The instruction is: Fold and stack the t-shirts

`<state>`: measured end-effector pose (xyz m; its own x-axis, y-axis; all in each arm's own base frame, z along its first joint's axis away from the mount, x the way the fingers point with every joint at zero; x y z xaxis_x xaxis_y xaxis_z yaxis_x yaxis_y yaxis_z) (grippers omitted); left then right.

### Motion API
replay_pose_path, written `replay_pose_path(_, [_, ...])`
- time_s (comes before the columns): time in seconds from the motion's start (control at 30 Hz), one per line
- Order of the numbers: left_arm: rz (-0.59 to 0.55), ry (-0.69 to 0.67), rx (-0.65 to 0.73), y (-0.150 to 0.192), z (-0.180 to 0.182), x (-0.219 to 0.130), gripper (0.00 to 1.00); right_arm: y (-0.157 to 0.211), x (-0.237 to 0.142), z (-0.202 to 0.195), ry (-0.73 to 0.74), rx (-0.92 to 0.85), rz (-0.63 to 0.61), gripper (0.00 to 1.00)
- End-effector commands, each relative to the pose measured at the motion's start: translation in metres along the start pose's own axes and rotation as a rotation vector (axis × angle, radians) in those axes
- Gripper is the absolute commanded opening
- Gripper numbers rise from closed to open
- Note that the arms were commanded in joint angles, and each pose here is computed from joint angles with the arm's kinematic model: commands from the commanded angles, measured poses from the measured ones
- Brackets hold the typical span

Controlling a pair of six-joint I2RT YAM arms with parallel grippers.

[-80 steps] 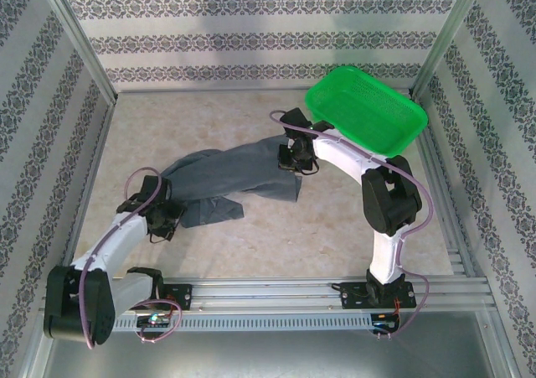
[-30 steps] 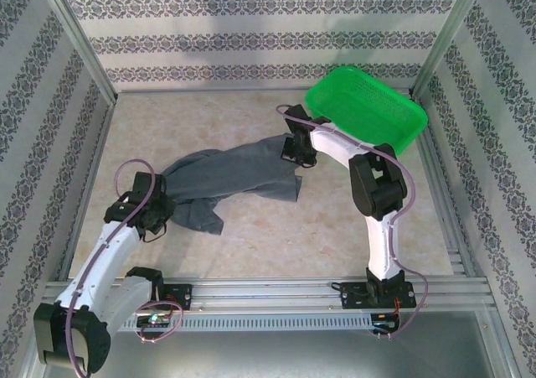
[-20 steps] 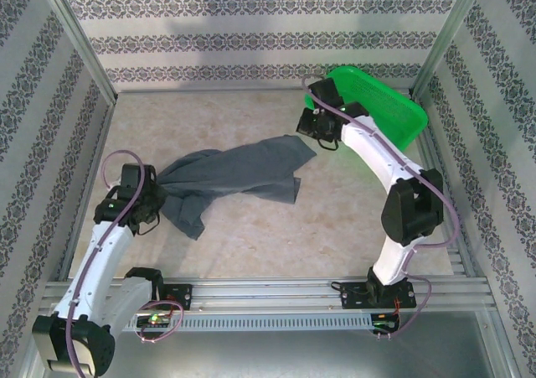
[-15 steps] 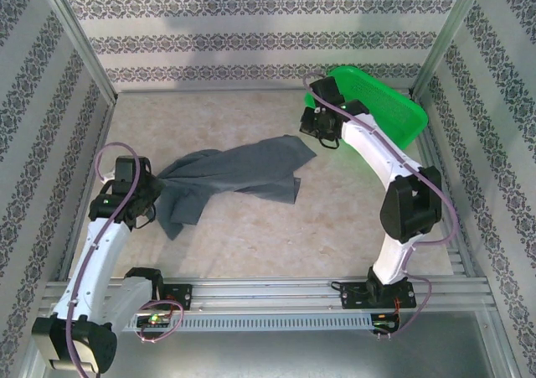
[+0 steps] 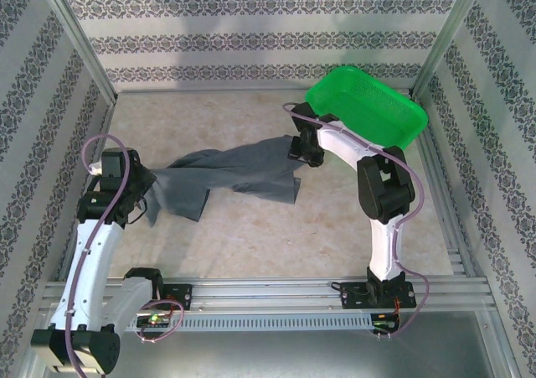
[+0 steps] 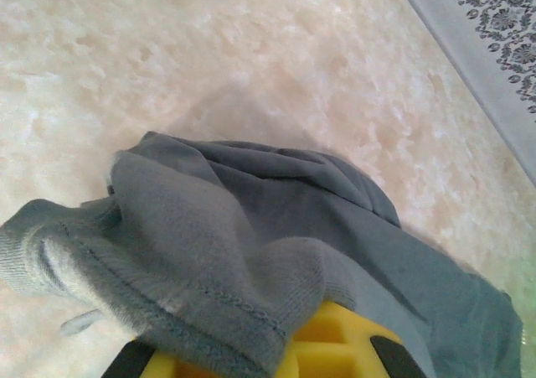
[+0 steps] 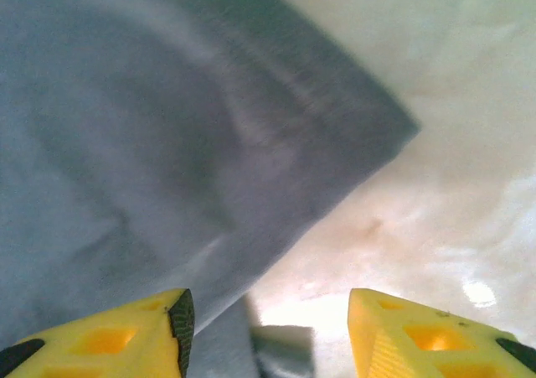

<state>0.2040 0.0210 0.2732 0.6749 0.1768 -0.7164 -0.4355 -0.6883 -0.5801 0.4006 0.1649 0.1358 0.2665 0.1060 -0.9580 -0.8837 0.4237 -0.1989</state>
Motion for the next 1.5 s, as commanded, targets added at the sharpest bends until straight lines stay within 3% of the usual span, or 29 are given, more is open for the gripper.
replay_pose_path(0.0, [-0.017, -0.084, 0.044, -0.003, 0.012, -0.012, 0.0, -0.014, -0.001, -0.022, 0.058, 0.052, -0.029, 0.53])
replay_pose_path(0.17, [-0.053, -0.209, 0.061, -0.005, 0.029, -0.02, 0.0, -0.023, 0.0, -0.026, 0.059, 0.064, -0.028, 0.54])
replay_pose_path(0.6, [-0.012, -0.149, 0.037, 0.002, 0.026, -0.004, 0.0, -0.002, 0.019, -0.011, 0.056, 0.066, 0.04, 0.52])
replay_pose_path(0.9, [-0.002, -0.144, 0.037, 0.003, 0.025, 0.0, 0.0, -0.008, 0.039, -0.001, 0.085, 0.036, 0.054, 0.48])
replay_pose_path(1.1, [0.007, -0.14, 0.032, 0.005, 0.024, 0.002, 0.0, -0.013, 0.053, 0.001, 0.099, 0.023, 0.06, 0.32])
replay_pose_path(1.23, [0.021, -0.131, 0.027, 0.007, 0.024, 0.004, 0.0, -0.028, 0.05, 0.001, 0.09, 0.02, 0.026, 0.0])
replay_pose_path(1.47, [0.119, 0.027, -0.022, 0.024, 0.013, 0.025, 0.0, -0.086, 0.02, 0.005, 0.033, -0.051, -0.142, 0.0])
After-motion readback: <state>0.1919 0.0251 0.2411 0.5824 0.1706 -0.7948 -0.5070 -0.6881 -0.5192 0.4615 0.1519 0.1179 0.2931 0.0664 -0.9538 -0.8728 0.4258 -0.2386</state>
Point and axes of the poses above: each hand's point on the last joint's axis, 136 mm out from that joint toward the fingers, its own x axis out along the fingers, its own z axis along the line the jaws close on, y = z × x, the point moved 8 cm from there along -x, back along the fingers, and after that the axes turned 6 degrees about x, right-handed, at the moved point
